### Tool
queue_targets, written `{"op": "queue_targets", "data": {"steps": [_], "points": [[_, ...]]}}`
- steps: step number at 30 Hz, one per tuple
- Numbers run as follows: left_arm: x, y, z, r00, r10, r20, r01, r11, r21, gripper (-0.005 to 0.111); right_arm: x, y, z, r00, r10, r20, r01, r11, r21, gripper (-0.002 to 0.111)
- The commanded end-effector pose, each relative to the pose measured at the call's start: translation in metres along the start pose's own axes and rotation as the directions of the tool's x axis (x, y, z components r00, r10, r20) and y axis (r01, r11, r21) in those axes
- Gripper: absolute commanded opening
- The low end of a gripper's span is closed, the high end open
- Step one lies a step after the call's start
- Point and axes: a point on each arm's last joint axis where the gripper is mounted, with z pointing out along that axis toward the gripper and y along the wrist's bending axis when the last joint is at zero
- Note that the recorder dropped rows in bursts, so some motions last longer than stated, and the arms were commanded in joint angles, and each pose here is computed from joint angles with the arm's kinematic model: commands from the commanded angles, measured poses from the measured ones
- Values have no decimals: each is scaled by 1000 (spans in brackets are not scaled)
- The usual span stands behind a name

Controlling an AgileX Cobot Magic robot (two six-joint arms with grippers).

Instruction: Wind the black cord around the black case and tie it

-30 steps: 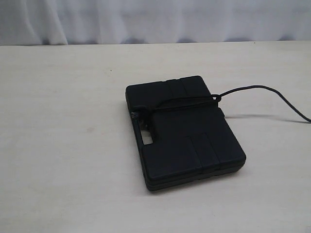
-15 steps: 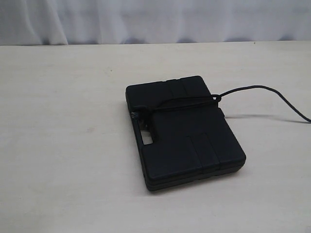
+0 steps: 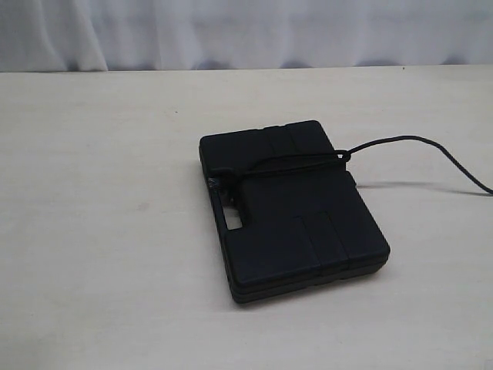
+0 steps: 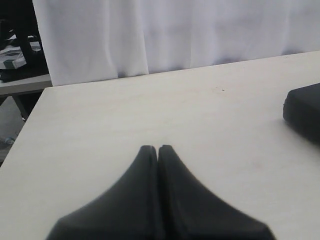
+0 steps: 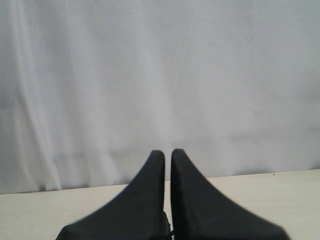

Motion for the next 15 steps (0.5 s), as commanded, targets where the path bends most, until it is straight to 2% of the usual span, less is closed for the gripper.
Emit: {"op": "queue_targets", "data": {"steps": [1, 15], "points": [[1, 0, 0, 1000, -11, 3, 11, 1000, 0, 0, 2, -1, -1, 1000, 0, -3, 0, 1000, 4, 4], [1, 0, 0, 1000, -13, 3, 13, 1000, 1, 0, 2, -1, -1, 1000, 11, -2, -11, 1000, 5, 4]]}}
